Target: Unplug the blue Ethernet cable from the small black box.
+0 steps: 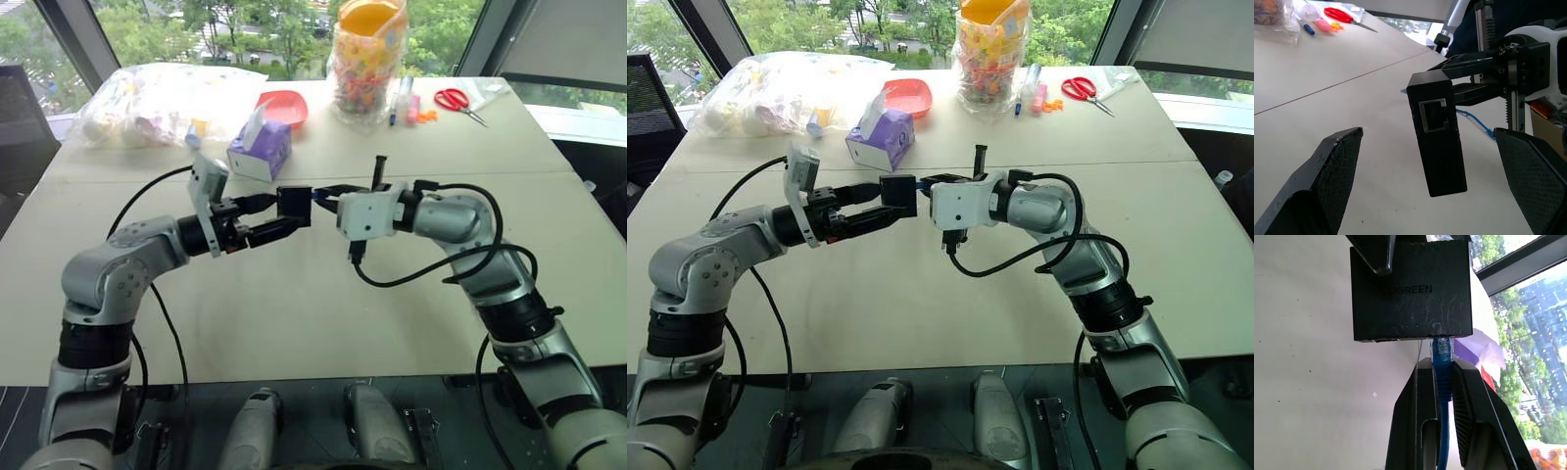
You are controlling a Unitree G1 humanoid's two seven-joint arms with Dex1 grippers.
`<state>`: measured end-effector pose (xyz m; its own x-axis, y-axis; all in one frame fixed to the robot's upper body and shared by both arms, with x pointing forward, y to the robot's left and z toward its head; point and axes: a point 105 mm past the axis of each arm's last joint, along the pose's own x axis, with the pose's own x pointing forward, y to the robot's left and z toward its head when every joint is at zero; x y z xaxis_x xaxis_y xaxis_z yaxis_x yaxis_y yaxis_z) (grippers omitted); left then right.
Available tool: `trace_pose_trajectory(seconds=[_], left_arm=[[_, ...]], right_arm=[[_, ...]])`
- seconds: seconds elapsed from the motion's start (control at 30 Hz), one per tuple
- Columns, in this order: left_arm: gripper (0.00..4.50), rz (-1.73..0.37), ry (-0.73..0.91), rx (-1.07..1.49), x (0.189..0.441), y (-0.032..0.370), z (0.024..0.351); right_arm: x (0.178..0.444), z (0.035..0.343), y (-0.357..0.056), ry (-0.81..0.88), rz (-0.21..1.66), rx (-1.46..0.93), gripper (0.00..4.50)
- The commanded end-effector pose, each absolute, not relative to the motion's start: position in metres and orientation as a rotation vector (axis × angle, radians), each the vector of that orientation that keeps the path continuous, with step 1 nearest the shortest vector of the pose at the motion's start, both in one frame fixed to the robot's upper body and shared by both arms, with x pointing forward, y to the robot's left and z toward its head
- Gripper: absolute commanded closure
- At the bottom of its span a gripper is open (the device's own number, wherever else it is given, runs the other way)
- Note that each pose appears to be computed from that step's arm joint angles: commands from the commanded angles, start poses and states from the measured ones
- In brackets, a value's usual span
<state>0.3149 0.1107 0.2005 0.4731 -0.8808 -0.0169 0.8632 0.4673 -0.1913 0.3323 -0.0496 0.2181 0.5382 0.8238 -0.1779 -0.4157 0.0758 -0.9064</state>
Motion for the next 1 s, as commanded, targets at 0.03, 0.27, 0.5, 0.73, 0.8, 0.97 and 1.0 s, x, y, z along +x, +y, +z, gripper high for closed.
trace_pose_trajectory(seconds=[0.03,0.27,0.5,0.73,0.8,0.97,1.0], left_arm=[[1.39,-1.068,0.068,-0.154,0.316,0.110,0.210],[4.00,-1.088,0.094,-0.150,0.313,0.109,0.205],[4.00,-1.157,0.127,-0.075,0.305,0.118,0.205],[4.00,-1.271,0.163,-0.011,0.289,0.128,0.204],[4.00,-1.289,0.158,-0.001,0.287,0.128,0.205],[4.00,-1.316,0.147,0.017,0.284,0.127,0.207],[4.00,-1.320,0.148,0.017,0.283,0.127,0.207]], right_arm=[[0.322,0.232,-0.041,-0.524,0.970,-1.192,4.50],[0.318,0.231,-0.039,-0.516,0.998,-1.211,4.50],[0.311,0.236,-0.053,-0.237,1.188,-0.909,2.73],[0.285,0.244,-0.059,0.173,1.475,-0.379,0.68],[0.286,0.245,-0.057,0.229,1.474,-0.294,0.68],[0.284,0.239,-0.051,0.315,1.490,-0.226,0.68],[0.285,0.239,-0.049,0.323,1.490,-0.210,0.68]])
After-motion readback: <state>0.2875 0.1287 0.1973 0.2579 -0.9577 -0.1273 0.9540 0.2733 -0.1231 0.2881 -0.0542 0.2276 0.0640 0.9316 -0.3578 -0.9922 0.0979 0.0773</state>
